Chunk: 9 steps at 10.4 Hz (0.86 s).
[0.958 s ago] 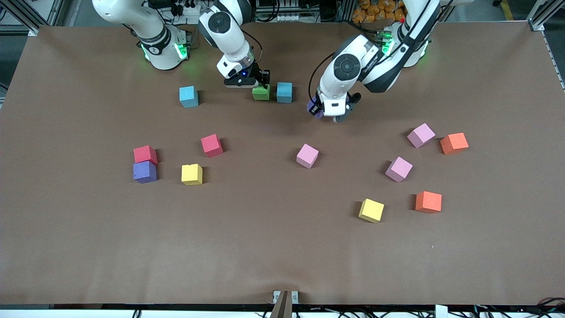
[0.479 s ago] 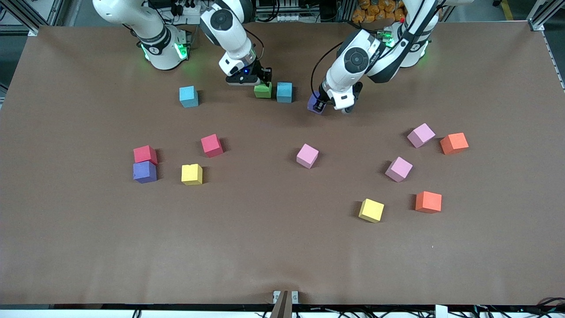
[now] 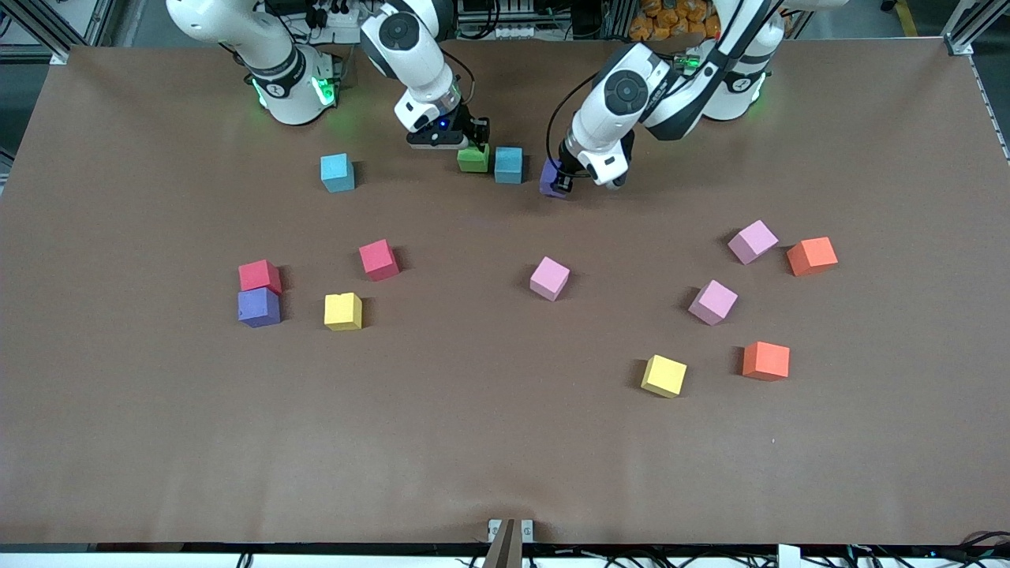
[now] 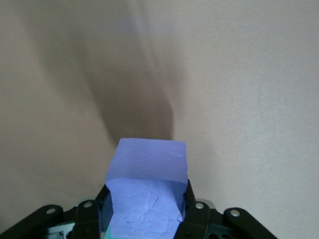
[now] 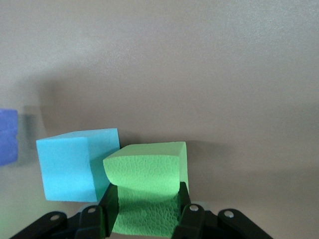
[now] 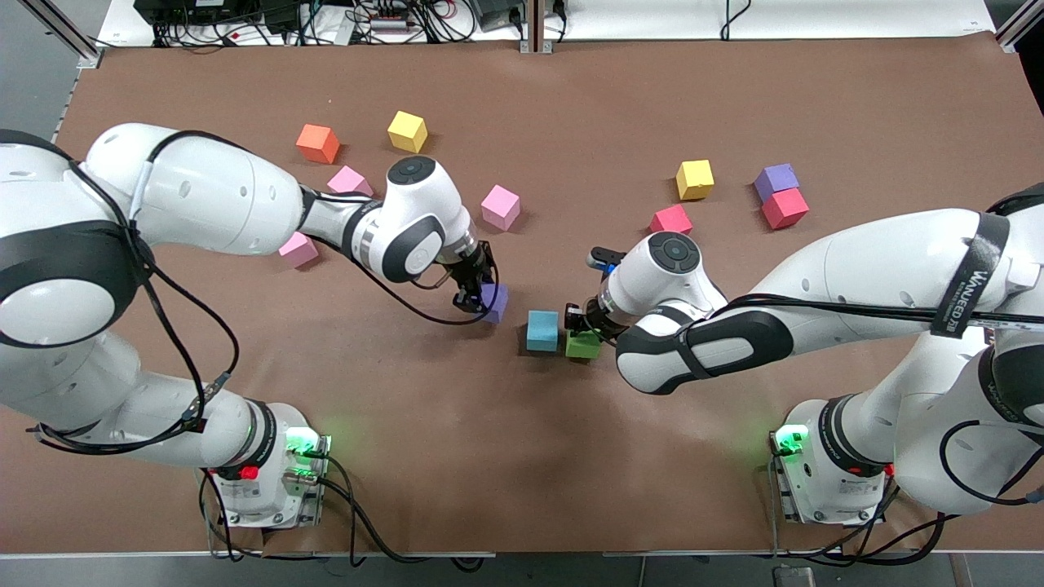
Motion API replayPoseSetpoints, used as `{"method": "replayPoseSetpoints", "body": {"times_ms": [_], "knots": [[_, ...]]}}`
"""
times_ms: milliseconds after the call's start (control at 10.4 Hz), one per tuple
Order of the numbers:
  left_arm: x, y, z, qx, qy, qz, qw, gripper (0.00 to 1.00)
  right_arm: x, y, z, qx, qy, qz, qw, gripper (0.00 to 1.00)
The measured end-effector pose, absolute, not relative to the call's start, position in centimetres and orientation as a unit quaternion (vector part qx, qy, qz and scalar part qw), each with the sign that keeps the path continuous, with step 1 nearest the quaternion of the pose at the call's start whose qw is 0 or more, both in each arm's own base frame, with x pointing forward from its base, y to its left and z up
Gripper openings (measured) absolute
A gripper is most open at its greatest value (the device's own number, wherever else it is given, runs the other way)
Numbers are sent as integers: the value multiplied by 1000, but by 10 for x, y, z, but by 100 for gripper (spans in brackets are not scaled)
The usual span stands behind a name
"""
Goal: Form number 2 with 11 blocks
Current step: 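Place the blue cube against the cyan cube with the left gripper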
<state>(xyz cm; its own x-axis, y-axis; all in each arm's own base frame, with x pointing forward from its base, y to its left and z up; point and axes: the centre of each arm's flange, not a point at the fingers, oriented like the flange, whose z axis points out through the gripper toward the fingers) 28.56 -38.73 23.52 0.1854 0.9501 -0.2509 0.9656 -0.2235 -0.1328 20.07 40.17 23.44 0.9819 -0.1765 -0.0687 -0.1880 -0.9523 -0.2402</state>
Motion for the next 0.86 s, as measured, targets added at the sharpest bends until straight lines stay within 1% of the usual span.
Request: {"method": "replayPoseSetpoints", "body": {"times_ms": [383,671,863], "knots": [[279,-391,233,735,662,-144,17,56,206,403,220,-988,98,12,122,51],[276,-395,232,721,677,-145,20,56,207,406,221,-987,99,11,126,51],[264,-404,225,712,685,-151,18,56,208,408,223,-987,99,10,128,51]]}}
